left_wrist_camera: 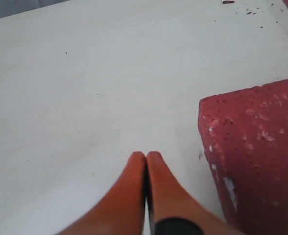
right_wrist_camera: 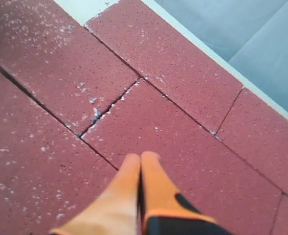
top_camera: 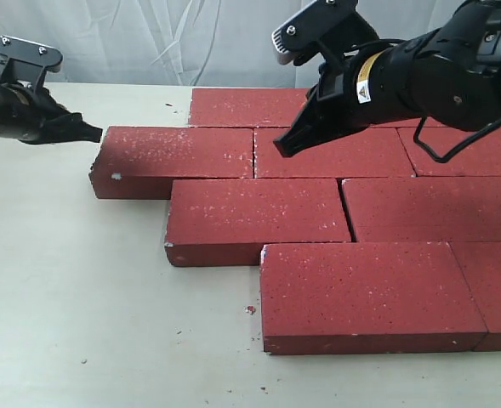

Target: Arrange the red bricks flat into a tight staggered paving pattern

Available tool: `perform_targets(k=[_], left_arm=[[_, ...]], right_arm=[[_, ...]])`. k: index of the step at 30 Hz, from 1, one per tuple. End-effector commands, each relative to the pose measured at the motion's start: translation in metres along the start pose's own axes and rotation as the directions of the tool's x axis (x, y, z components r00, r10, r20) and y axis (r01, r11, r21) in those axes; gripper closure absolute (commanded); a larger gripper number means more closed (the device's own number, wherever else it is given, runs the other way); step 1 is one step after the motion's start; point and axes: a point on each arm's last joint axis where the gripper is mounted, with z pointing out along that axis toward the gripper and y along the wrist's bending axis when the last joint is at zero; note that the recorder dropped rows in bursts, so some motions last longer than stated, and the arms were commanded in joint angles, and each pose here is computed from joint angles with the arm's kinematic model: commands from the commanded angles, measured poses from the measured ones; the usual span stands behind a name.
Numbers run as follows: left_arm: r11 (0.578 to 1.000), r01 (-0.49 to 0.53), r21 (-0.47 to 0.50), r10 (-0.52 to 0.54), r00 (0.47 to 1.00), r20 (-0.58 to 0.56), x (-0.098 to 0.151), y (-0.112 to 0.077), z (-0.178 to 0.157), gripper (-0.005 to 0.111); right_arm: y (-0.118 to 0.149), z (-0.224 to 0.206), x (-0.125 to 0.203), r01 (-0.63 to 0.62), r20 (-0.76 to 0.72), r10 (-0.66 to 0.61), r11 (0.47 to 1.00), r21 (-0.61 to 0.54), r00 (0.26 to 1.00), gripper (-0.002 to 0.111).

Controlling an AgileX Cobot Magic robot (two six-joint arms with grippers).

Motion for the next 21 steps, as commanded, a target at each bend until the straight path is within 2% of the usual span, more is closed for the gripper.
perform_targets(k=[1, 5, 8, 13, 17, 21], left_arm=[[0.999, 0.021, 0.035, -0.02, 1.0, -0.018, -0.02, -0.012, -0.039, 0.107], [0.996, -0.019, 0.086, 0.019, 1.0, -0.002, -0.035, -0.033, -0.072, 0.107], [0.992, -0.048, 0.119, 0.046, 0.999, 0.023, -0.041, -0.049, -0.086, 0.107], [0.984, -0.027, 0.174, 0.017, 0.998, 0.057, -0.046, -0.069, -0.095, 0.107], [0.98, -0.074, 0.186, 0.084, 0.995, -0.046, -0.037, -0.072, -0.1, 0.107], [0.969, -0.186, 0.163, 0.222, 0.944, -0.243, -0.02, -0.061, -0.107, 0.107]], right_arm=[[0.006, -0.002, -0.002, -0.136, 0.014, 0.137, 0.989, -0.049, 0.99, 0.109], [0.011, -0.003, -0.003, -0.102, 0.013, 0.103, 0.993, -0.059, 0.995, 0.109], [0.01, -0.003, -0.005, 0.043, 0.029, -0.042, 0.998, -0.041, 0.999, 0.109], [-0.001, -0.014, -0.024, 0.055, -0.028, -0.055, 0.998, -0.003, 0.998, 0.109], [-0.015, -0.03, -0.034, 0.077, -0.175, -0.067, 0.996, 0.048, 0.982, 0.109], [-0.021, -0.039, -0.028, 0.13, -0.32, -0.106, 0.99, 0.052, 0.941, 0.109]])
